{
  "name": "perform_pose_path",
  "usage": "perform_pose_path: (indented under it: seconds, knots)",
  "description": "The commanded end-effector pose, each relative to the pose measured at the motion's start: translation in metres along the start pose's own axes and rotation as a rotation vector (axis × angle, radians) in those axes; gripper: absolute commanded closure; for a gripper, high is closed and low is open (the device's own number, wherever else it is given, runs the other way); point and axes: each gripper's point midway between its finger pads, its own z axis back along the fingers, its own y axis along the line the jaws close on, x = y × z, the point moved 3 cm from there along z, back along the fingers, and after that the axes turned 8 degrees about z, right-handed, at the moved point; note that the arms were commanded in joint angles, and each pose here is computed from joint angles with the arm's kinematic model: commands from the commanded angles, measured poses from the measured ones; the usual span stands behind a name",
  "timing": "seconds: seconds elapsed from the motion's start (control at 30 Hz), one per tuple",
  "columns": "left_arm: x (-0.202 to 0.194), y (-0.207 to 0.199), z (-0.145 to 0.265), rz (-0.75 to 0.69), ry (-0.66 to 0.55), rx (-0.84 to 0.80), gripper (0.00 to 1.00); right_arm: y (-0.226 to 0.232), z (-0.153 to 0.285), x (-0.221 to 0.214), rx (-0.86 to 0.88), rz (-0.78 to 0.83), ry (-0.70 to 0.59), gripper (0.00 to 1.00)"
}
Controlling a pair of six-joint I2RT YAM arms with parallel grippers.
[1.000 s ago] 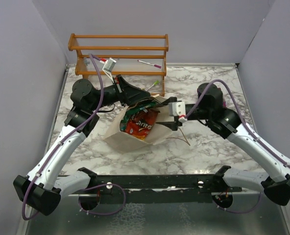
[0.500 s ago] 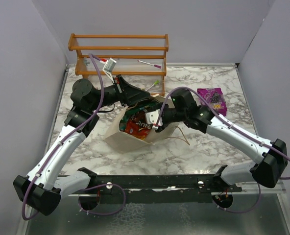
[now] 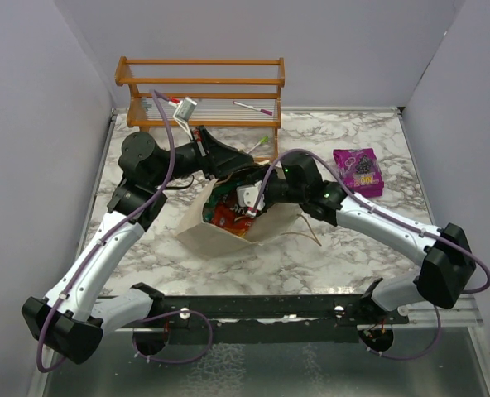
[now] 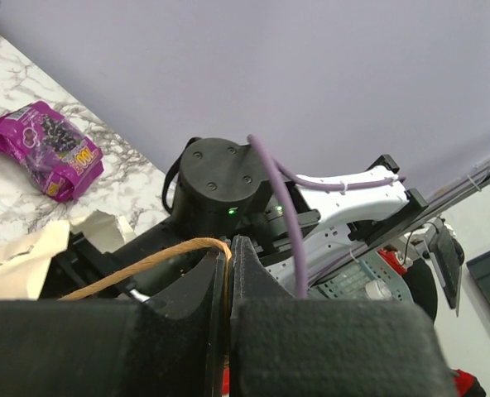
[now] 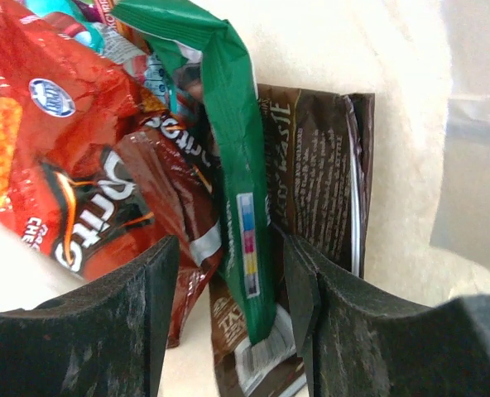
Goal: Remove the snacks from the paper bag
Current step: Adjust the paper bag at the center of the board.
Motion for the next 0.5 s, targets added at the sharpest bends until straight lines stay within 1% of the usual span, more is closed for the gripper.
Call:
perform_pose_path:
  seconds: [0.0,0.13,0.3,0.37,0.47]
  knots:
    - [0.014,-0.032,0.002,-0.077,-0.039,-0.069,1.00,-0.015,-0.013,-0.003,-0.076,0.057,-0.001,0.46]
    - [0.016,-0.033,0.002,-0.071,-0.048,-0.058,1.00,-0.013,-0.025,-0.007,-0.065,0.050,-0.005,0.45]
    - [0.022,-0.031,0.002,-0.090,-0.068,-0.013,1.00,-0.001,-0.038,-0.017,-0.016,0.040,0.014,0.49]
    - [0.025,-0.029,0.001,-0.091,-0.070,0.013,1.00,0.001,-0.039,-0.018,-0.017,0.032,0.014,0.53]
    - [0.030,-0.023,-0.002,-0.092,-0.067,0.071,1.00,-0.005,-0.042,-0.018,-0.046,0.008,0.009,0.64]
